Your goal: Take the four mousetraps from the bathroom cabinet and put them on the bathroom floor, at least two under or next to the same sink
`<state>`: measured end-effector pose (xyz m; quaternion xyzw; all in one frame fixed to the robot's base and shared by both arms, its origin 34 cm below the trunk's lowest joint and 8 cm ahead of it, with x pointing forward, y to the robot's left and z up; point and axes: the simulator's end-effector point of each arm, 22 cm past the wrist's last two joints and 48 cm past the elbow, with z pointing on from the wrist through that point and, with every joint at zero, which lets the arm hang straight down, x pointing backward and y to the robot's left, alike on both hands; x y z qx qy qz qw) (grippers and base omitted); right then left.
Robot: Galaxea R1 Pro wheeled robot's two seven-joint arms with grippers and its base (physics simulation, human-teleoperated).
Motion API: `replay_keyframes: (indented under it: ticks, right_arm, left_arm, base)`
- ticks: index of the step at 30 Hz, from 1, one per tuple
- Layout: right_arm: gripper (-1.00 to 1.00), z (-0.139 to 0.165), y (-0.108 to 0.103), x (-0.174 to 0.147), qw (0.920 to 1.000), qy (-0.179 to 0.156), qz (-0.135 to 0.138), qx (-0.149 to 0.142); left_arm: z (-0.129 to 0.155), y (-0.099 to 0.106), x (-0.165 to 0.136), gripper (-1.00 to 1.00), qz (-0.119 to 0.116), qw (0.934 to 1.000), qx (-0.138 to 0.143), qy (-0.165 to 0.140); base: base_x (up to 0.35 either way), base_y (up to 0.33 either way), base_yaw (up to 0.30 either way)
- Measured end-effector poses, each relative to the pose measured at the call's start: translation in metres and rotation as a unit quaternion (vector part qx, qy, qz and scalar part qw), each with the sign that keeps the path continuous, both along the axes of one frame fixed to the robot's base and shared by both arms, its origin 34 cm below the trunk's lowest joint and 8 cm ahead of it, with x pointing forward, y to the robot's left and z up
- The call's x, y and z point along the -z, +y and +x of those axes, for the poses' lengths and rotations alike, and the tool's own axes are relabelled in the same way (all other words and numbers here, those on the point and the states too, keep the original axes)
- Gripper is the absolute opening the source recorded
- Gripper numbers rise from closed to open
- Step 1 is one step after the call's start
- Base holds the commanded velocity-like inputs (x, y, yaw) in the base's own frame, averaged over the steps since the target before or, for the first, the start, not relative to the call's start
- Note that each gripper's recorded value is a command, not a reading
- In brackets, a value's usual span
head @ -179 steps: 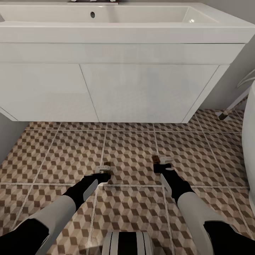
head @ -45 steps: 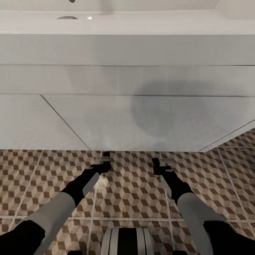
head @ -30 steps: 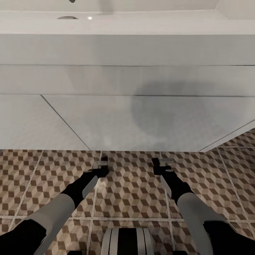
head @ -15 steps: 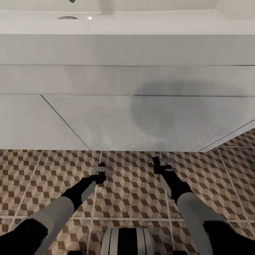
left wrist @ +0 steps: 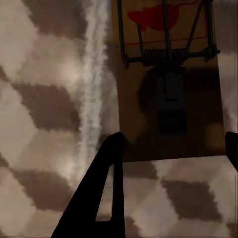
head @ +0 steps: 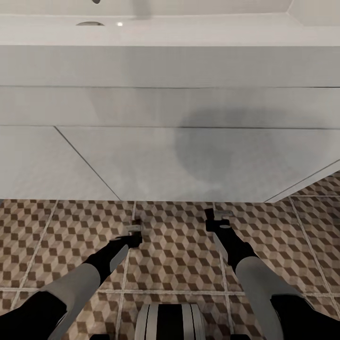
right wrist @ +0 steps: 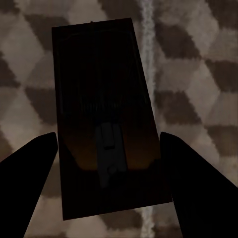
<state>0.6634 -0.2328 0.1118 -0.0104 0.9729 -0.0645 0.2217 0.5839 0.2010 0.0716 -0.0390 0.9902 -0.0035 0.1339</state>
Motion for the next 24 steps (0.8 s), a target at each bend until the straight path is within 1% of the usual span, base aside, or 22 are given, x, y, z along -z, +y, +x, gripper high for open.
replay_keyframes:
  ticks: [4,9,15,24]
  right_arm:
    - [-1.0,-0.003,-0.001,0.002,1.0,0.004,-0.001,0.0]
    - [-1.0,-0.005,-0.004,0.003,1.0,0.008,-0.003,0.003]
    - [-1.0,-0.007,-0.005,0.004,1.0,0.008,-0.003,0.004]
    - [-1.0,-0.019,-0.006,0.012,0.9998,0.02,-0.004,0.003]
  left_arm:
    - [0.001,-0.008,0.0,-1.0,-0.012,0.9999,0.0,-0.011]
    - [-0.007,-0.016,0.004,-1.0,-0.016,0.9998,0.0,-0.006]
    - [-0.01,-0.021,0.005,-1.0,-0.018,0.9998,0.001,-0.004]
    - [0.005,-0.028,0.0,-1.0,-0.021,0.9994,-0.001,-0.028]
  base:
    - [0.0,0.0,0.0]
    - [0.0,0.0,0.0]
    - [0.0,0.0,0.0]
    - [0.0,0.0,0.0]
